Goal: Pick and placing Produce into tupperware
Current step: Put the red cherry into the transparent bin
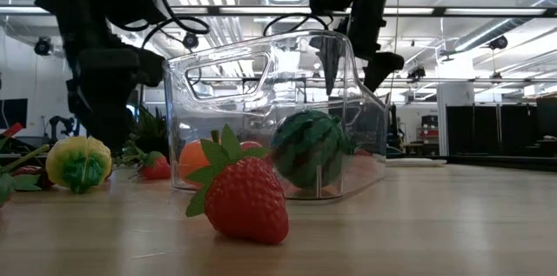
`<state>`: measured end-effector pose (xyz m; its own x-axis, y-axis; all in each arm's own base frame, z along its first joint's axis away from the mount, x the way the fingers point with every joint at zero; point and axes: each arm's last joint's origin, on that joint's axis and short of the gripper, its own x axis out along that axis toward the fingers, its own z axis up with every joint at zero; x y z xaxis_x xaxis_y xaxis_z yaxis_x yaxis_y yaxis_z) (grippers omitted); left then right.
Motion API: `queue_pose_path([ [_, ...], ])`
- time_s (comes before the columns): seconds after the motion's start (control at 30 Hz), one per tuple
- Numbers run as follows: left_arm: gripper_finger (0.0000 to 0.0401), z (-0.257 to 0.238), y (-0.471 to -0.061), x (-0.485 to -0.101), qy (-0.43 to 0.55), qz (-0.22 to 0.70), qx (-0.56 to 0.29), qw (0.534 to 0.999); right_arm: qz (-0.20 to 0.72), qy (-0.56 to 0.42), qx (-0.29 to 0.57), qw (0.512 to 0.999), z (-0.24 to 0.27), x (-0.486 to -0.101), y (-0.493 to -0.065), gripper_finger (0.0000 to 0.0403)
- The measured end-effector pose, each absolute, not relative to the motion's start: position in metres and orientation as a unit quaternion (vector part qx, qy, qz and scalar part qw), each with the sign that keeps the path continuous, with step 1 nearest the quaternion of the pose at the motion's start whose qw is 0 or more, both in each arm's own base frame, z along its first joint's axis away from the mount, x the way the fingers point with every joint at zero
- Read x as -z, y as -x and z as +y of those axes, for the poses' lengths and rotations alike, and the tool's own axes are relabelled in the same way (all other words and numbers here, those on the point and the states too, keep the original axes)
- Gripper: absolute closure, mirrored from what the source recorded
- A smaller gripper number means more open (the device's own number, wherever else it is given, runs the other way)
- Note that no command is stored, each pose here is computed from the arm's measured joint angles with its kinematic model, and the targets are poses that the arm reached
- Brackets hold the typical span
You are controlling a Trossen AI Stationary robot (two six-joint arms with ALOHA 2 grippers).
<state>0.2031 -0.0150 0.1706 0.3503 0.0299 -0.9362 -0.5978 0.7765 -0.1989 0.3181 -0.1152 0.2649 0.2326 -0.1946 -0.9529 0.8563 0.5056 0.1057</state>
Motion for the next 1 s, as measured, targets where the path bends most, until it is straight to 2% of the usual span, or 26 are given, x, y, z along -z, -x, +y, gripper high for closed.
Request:
queue_pose_path([
  [0.27, 0.0089, -0.031, -0.21, -0.164, 0.248, 0.566, -0.192, 0.762, 0.515, -0.327, 0.366, 0.703, -0.108, -0.264, -0.317, 0.0039],
  [0.73, 0.0213, -0.044, -0.213, -0.148, 0.216, 0.593, -0.213, 0.746, 0.514, -0.324, 0.361, 0.707, -0.103, -0.264, -0.319, 0.0039],
  [1.0, 0.0256, -0.045, -0.217, -0.144, 0.211, 0.597, -0.215, 0.743, 0.511, -0.324, 0.362, 0.71, -0.103, -0.264, -0.32, 0.0039],
])
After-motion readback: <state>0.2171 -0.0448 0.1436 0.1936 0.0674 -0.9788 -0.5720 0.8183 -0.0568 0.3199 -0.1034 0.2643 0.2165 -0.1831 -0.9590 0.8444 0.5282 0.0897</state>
